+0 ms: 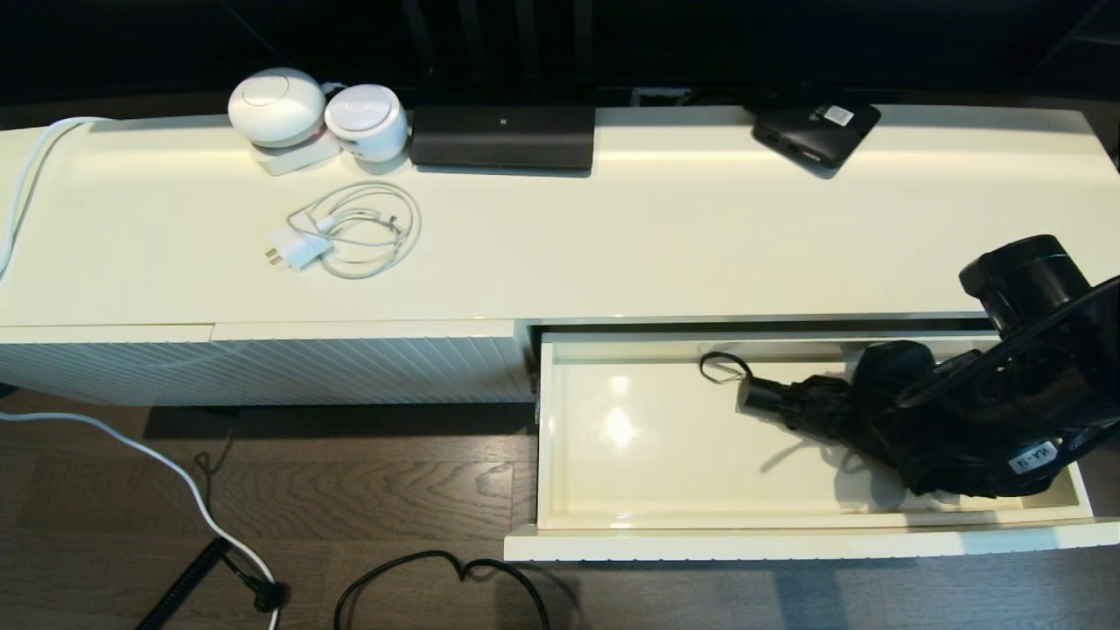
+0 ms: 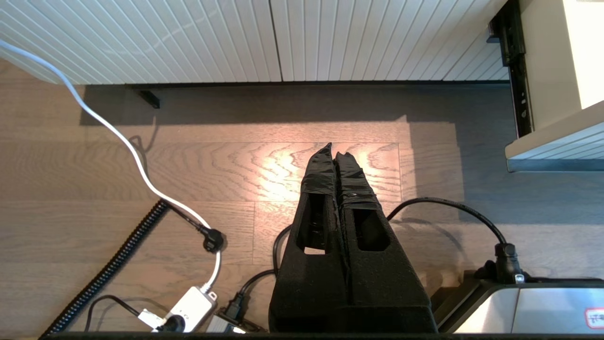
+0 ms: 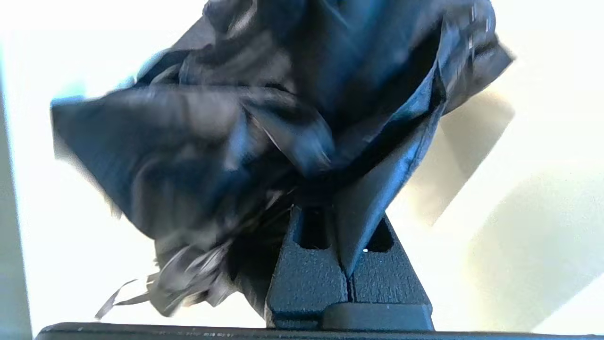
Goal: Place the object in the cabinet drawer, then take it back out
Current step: Take the umbrella out of the drawer and put it on the table
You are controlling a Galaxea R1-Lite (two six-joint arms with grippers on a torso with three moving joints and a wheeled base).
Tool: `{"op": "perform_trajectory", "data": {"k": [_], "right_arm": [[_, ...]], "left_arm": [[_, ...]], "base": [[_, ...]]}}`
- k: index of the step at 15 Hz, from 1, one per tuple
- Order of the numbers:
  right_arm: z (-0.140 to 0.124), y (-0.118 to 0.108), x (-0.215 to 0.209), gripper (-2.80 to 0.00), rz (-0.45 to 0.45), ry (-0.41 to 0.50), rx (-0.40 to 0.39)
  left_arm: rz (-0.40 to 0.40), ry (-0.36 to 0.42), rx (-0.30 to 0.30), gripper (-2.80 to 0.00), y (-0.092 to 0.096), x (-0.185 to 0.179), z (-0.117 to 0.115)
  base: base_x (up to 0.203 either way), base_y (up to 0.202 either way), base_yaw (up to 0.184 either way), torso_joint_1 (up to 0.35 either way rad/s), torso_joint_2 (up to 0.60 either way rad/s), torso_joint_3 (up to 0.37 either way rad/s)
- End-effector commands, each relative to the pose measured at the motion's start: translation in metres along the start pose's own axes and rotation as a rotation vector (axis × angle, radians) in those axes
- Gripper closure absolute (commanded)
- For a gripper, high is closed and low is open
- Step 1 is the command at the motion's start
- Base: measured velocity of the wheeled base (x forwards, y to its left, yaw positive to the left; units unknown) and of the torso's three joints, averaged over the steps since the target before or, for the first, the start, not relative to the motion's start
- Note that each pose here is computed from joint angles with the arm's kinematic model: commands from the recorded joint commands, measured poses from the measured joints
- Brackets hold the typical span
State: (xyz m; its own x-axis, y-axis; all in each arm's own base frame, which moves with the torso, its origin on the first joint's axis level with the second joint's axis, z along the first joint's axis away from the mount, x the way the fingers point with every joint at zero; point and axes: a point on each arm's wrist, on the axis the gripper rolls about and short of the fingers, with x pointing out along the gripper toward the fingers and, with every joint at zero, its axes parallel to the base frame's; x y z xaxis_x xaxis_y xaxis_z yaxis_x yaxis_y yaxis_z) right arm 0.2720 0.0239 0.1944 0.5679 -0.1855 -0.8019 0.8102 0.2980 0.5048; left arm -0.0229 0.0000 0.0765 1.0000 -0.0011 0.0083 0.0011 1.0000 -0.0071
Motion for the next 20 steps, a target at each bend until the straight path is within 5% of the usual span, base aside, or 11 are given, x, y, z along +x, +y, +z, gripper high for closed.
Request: {"op": "perform_trajectory", "data": {"k": [1, 20], "right_arm": [[-0.003, -0.001, -0.025, 0.0, 0.054, 0.0, -0.007], [0.02, -0.012, -0.155, 0.0, 0.265, -0.105, -0.082]], "left_arm": [[0.0, -0.001, -0.001, 0.0, 0.0, 0.0, 0.0], [0.0, 0.0, -0.001, 0.0, 0.0, 0.0, 0.0]], "base": [[0.0, 0.0, 0.0, 0.0, 0.0, 0.0], [0.0, 0.0, 0.0, 0.0, 0.0, 0.0]]}}
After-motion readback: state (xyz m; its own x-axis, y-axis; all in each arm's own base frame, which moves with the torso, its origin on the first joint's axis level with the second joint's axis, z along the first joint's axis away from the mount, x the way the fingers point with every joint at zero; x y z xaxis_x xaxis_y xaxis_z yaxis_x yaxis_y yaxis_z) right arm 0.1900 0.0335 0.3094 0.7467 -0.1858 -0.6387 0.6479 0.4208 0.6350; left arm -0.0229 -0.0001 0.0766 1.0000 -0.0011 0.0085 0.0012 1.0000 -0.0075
